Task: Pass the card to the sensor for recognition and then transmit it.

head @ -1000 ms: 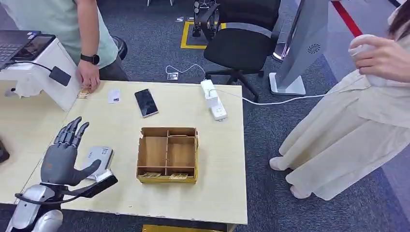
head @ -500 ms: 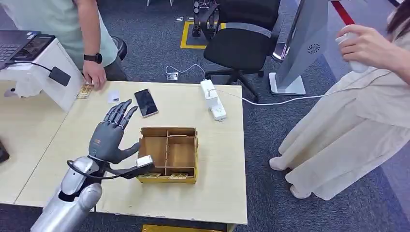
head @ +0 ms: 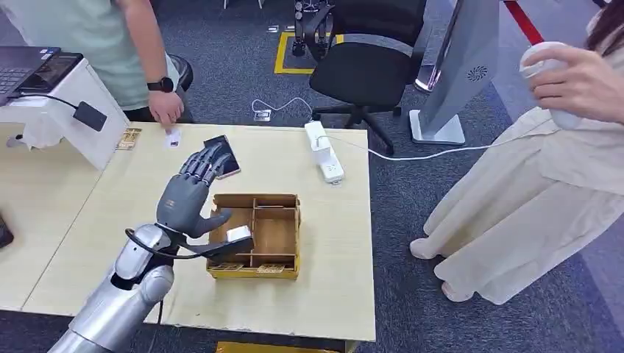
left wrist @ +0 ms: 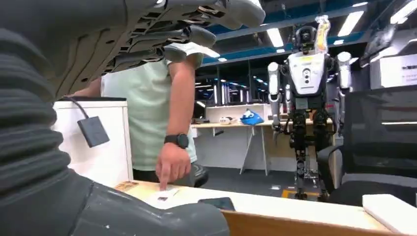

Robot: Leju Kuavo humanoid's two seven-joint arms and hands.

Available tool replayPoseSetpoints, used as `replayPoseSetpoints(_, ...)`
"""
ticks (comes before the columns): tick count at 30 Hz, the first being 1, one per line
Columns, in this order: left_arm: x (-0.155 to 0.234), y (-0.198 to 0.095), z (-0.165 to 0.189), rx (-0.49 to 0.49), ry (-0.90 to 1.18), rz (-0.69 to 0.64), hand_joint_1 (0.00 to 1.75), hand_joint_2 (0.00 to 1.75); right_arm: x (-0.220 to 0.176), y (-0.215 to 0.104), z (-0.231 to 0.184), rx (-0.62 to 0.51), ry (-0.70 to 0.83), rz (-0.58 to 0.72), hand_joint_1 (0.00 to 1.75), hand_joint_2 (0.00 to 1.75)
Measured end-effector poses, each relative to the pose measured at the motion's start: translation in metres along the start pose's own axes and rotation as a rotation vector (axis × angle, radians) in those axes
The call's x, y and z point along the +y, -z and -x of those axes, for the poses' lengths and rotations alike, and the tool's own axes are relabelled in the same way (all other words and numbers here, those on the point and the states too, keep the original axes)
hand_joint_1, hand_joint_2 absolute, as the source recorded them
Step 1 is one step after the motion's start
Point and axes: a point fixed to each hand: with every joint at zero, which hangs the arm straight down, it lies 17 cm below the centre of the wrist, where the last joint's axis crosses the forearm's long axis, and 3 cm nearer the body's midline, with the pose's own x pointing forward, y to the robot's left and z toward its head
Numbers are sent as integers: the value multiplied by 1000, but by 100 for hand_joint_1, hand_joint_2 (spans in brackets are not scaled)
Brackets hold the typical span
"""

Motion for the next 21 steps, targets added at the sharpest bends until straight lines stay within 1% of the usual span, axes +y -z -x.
replayPoseSetpoints(4,12,-5,18,39,11,-46,0,175,-1,0,1,4,4,3,0,0)
replayPoseSetpoints(9,23,-18,39,81,13,-68,0,175,-2,0,2,9,13,7,0,0)
replayPoseSetpoints(16,21,-43,48,105,0,-56,0,175,-4,0,5,19,16,16,0,0)
replayPoseSetpoints(21,18,-54,53,121,1,-46,0,175,-5,1,6,22,14,22,0,0)
